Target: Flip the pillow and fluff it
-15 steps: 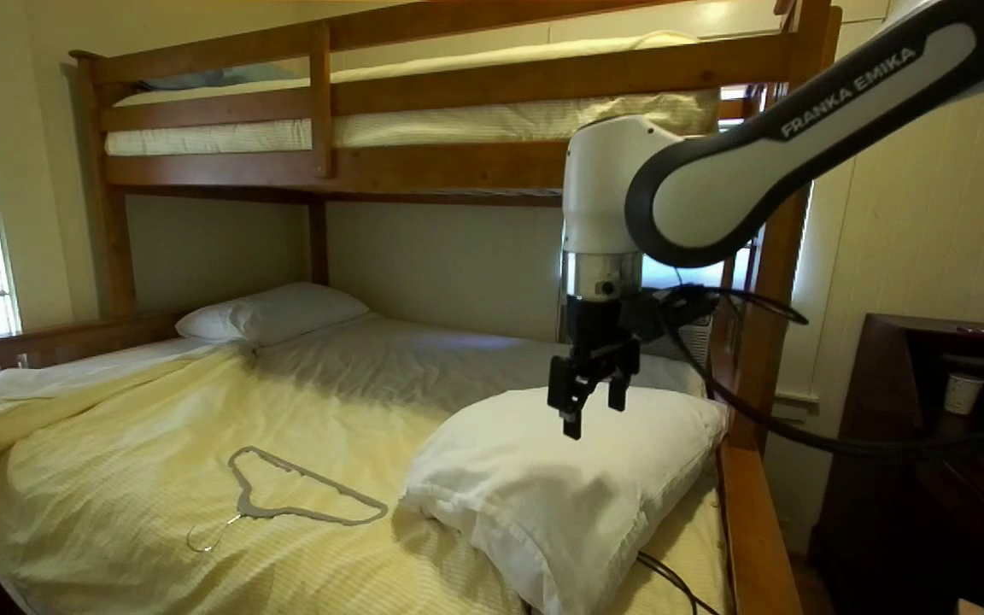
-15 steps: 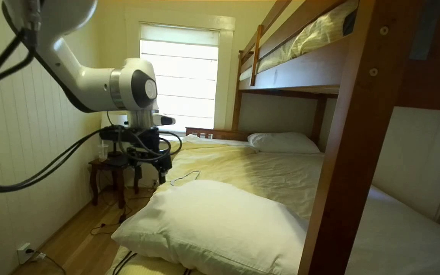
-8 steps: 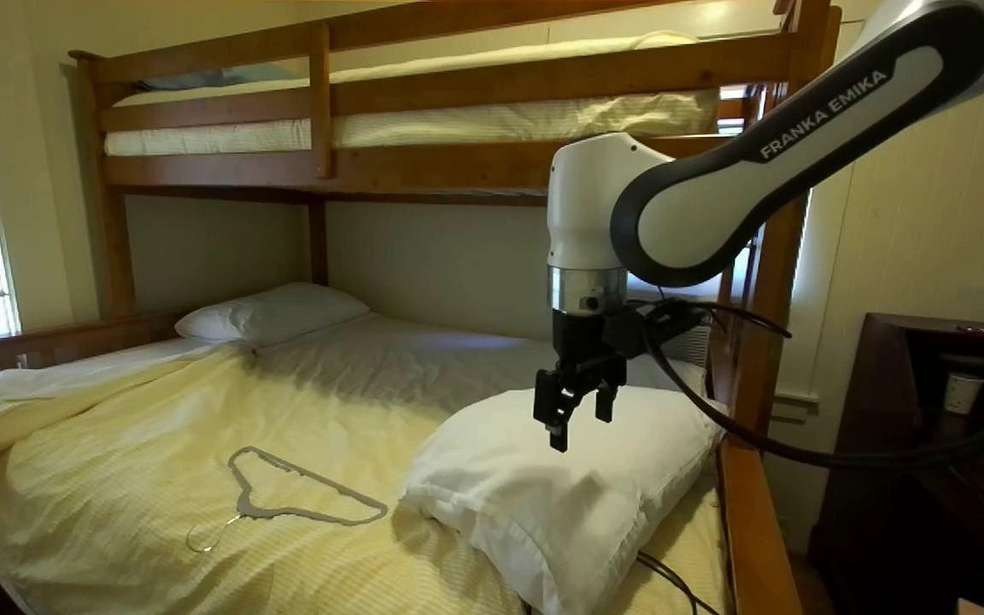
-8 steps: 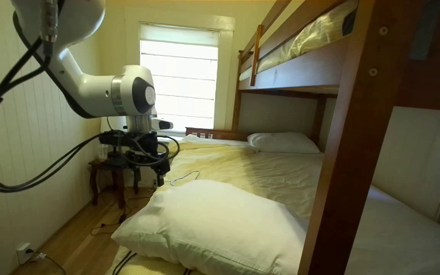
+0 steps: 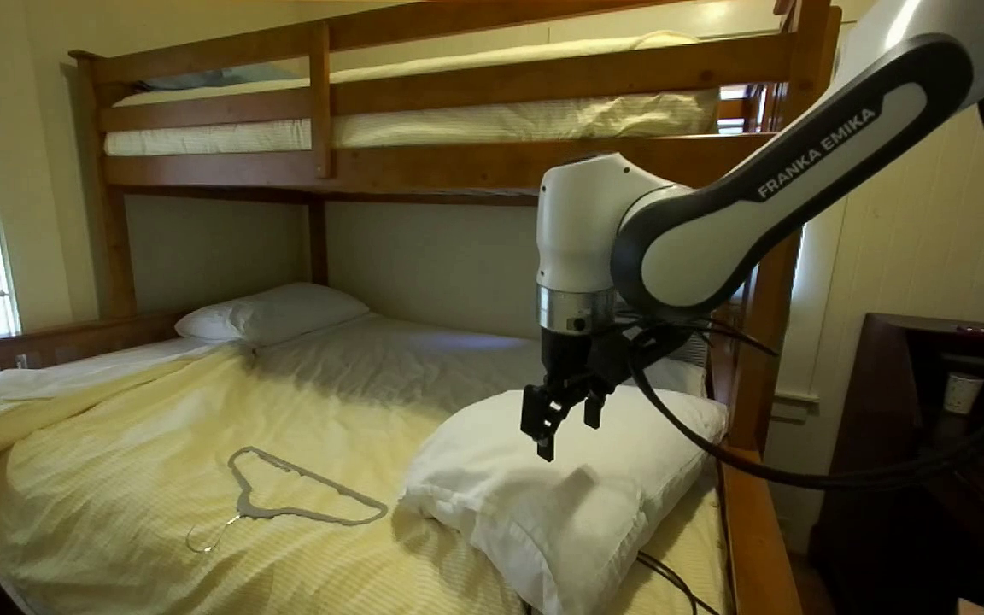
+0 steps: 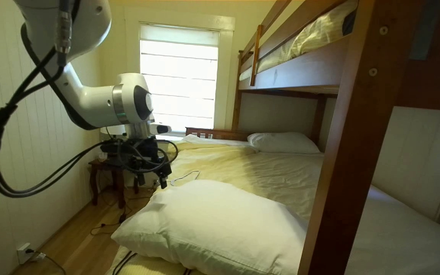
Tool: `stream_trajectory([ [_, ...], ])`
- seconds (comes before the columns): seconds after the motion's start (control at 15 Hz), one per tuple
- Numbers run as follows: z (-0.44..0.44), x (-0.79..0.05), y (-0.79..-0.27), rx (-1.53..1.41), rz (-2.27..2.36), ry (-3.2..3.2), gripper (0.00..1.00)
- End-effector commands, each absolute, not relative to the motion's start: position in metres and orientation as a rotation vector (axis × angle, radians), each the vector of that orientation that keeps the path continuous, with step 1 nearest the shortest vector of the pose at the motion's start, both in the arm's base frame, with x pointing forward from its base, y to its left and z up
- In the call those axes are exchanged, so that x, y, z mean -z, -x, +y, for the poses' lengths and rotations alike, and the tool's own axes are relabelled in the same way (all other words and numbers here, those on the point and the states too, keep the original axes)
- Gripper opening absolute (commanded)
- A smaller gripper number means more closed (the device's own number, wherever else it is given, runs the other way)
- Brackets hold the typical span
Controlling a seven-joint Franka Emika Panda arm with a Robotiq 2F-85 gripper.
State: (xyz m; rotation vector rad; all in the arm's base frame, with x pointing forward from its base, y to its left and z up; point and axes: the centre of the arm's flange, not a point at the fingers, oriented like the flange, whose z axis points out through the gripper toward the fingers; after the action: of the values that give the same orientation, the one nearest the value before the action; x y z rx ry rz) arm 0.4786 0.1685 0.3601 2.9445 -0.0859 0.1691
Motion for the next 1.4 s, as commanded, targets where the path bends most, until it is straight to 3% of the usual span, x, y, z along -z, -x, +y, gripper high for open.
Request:
stream_trajectory([
  [0.0, 0.188, -0.331, -0.496, -0.245, -0.105, -2.868, 1.00],
  [1.13, 0.210, -0.183, -0.509, -0.190, 0.161, -2.772, 1.00],
  [1.2, 0.209, -0.174, -0.509, -0.173, 0.168, -2.762, 0.93],
  [1.27, 0.210, -0.168, -0.509, -0.174, 0.179, -2.750, 0.74],
  [1.33, 0.211, -0.165, -0.507, -0.167, 0.186, -2.741, 0.69],
])
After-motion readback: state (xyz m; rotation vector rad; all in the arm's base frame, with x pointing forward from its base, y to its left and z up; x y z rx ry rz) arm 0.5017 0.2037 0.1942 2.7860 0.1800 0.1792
